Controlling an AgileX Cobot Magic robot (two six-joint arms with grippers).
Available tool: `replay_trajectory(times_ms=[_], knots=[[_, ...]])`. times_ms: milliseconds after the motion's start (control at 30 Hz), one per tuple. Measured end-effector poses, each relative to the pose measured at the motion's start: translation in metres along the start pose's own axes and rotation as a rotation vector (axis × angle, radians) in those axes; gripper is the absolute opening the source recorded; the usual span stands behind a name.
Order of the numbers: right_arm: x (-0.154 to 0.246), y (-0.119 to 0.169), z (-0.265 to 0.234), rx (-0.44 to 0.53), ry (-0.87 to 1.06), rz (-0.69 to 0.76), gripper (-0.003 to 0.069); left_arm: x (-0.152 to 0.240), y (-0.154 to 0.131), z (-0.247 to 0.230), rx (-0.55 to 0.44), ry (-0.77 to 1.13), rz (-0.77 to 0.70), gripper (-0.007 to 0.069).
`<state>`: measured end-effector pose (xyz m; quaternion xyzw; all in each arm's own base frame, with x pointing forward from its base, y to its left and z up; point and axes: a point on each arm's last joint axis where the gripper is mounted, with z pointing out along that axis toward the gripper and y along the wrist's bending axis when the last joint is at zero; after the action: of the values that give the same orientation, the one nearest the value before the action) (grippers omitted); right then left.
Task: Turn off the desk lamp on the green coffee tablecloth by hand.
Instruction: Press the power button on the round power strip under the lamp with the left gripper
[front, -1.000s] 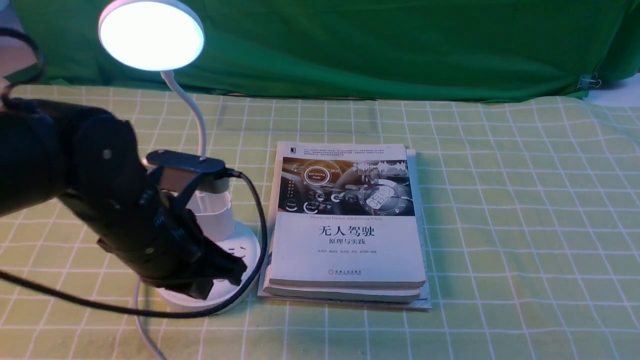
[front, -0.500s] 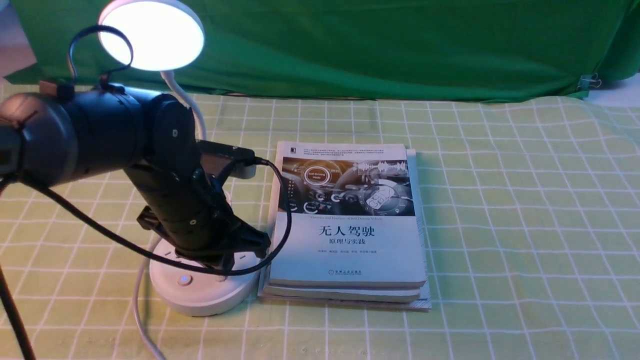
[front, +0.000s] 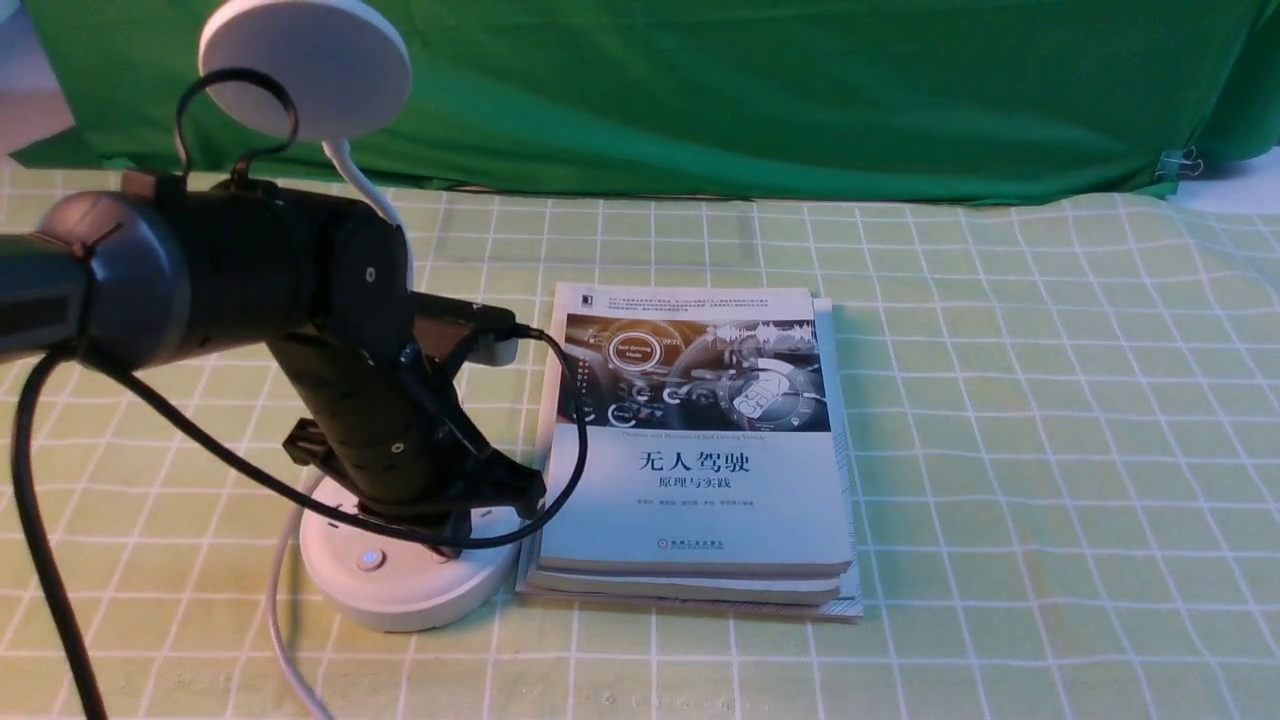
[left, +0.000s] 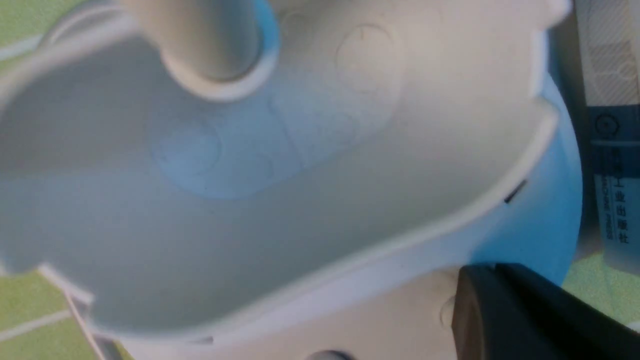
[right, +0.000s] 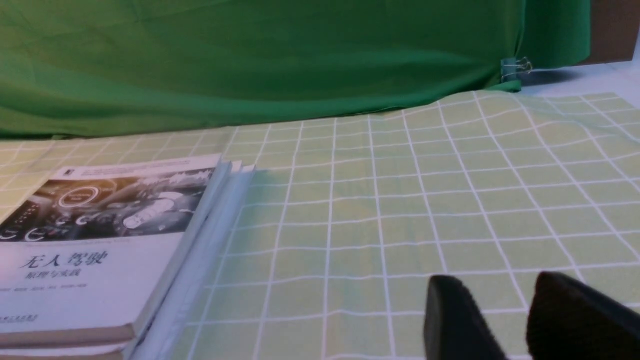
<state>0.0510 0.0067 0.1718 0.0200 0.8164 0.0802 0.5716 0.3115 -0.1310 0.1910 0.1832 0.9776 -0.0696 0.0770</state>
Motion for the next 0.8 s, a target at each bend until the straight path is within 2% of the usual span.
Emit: replay_trajectory(times_ms=[267,500,800], knots=[[0.000,0.000,0.000,0.000,0.000,0.000,0.0238,0.002,-0.002,-0.017,-0.002,-0.047,-0.003,0.0001],[0.000,0.000,0.000,0.000,0.000,0.000,0.0238,0.002,0.001,0.006,-0.002,0.029,-0.011,0.0001],[0.000,0.000,0.000,0.000,-0.001,0.000,0.0238,0.001,0.001,0.004,-0.002,0.027,-0.011,0.0001]])
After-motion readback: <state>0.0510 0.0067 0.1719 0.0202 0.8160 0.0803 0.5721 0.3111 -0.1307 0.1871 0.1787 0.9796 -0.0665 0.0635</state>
